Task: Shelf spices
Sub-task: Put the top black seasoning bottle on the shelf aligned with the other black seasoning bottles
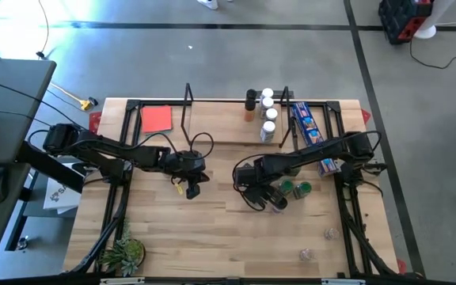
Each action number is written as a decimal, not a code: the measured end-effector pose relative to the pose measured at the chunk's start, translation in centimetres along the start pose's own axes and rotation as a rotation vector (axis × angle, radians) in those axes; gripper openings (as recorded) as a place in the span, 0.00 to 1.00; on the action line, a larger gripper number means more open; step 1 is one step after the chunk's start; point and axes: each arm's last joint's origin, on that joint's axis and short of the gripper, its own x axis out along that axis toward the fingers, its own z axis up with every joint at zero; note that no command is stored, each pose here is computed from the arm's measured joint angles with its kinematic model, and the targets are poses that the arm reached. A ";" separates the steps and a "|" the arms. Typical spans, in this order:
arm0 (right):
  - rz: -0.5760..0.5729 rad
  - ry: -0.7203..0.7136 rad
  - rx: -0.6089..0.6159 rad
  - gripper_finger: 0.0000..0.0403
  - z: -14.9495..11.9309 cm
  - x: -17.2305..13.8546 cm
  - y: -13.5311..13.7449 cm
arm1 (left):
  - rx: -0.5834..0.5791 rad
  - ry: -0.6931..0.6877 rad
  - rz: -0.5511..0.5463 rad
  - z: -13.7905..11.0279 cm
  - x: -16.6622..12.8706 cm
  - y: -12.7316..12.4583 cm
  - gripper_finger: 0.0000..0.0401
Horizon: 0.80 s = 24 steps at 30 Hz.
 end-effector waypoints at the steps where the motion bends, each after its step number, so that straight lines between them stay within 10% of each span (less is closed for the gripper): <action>1: -0.001 -0.001 0.003 0.48 -0.1 0.0 -0.1 | 0.000 0.000 0.000 0.0 0.0 0.0 0.04; 10: -0.089 -0.020 0.042 0.45 1.6 -1.8 -1.5 | -0.002 0.001 -0.004 0.0 0.0 -0.1 0.04; 24: -0.040 0.002 0.088 0.78 0.1 -1.4 -1.8 | 0.020 0.043 -0.016 -0.7 -0.1 -0.9 0.04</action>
